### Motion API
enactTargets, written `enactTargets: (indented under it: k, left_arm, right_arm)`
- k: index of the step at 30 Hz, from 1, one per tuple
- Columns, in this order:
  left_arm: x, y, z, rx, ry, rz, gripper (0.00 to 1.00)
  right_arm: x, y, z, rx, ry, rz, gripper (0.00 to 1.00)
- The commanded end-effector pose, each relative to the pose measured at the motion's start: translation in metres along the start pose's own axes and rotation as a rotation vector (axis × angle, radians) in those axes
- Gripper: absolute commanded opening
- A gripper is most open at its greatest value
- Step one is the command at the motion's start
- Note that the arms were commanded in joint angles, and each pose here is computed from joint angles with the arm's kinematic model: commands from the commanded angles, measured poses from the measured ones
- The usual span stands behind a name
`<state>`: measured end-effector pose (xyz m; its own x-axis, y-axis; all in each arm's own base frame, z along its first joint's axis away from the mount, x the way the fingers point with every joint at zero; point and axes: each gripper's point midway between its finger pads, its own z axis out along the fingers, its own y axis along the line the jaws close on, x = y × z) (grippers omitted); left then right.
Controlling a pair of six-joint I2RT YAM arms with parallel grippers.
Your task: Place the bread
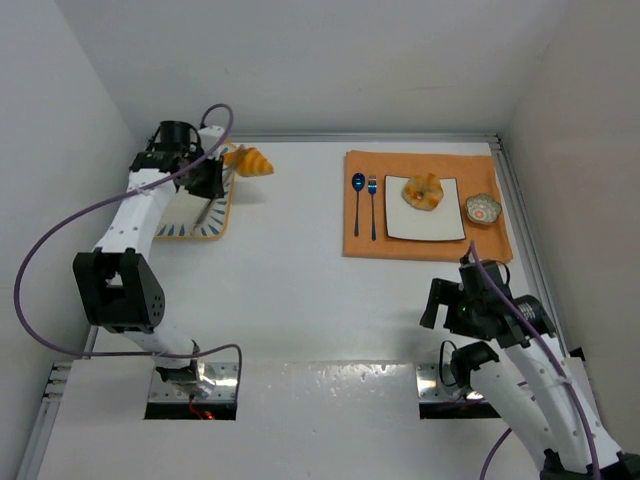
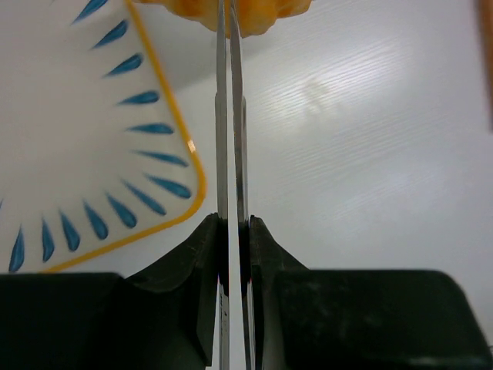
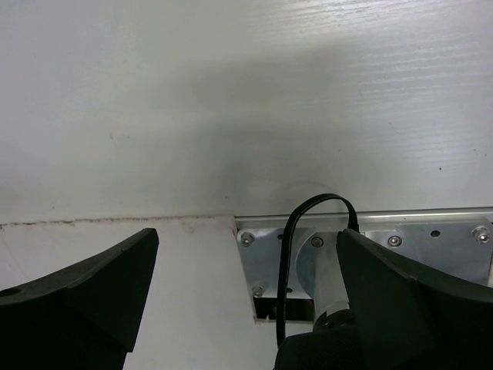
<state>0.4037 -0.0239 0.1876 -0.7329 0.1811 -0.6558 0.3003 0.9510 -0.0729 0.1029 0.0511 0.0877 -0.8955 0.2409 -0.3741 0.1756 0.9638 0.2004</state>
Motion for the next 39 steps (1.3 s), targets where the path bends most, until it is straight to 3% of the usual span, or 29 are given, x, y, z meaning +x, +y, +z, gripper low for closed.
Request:
enactTargets:
  k: [1, 7, 14, 20, 24, 32, 37, 39]
  left_arm:
    - [-0.045, -0.046, -0.025, 0.055, -0.125, 0.084, 0.0]
    - [-0.065, -0.145, -0.009, 0.196, -0.124, 0.239, 0.0]
    - [-0.061, -0.255, 0.01, 0.344, -0.099, 0.416, 0.0]
    - [-0.041, -0.358, 0.061, 0.462, -0.028, 0.518, 0.0]
    - [-0.036, -0.39, 0.08, 0.492, -0.019, 0.527, 0.0]
    - [-0.012, -0.41, 0.122, 0.465, 0.015, 0.54, 0.0]
    - [-0.012, -0.409, 0.118, 0.466, 0.01, 0.54, 0.1]
    - [-0.024, -0.41, 0.111, 0.461, -0.022, 0.538, 0.18]
  right_arm:
    - [0.006, -0.007, 0.0, 0.032, 0.007, 0.028, 0.99]
    - [0.015, -0.024, -0.008, 0.087, -0.017, 0.041, 0.99]
    - [0.018, -0.037, -0.019, 0.144, -0.038, 0.059, 1.0]
    - [0.02, -0.039, -0.018, 0.148, -0.037, 0.055, 1.0]
    - [0.02, -0.04, -0.02, 0.15, -0.044, 0.057, 1.0]
    - [0.02, -0.041, -0.019, 0.156, -0.053, 0.061, 1.0]
    - [0.022, -0.042, -0.018, 0.157, -0.042, 0.06, 1.0]
    - [0.021, -0.041, -0.017, 0.158, -0.045, 0.061, 1.0]
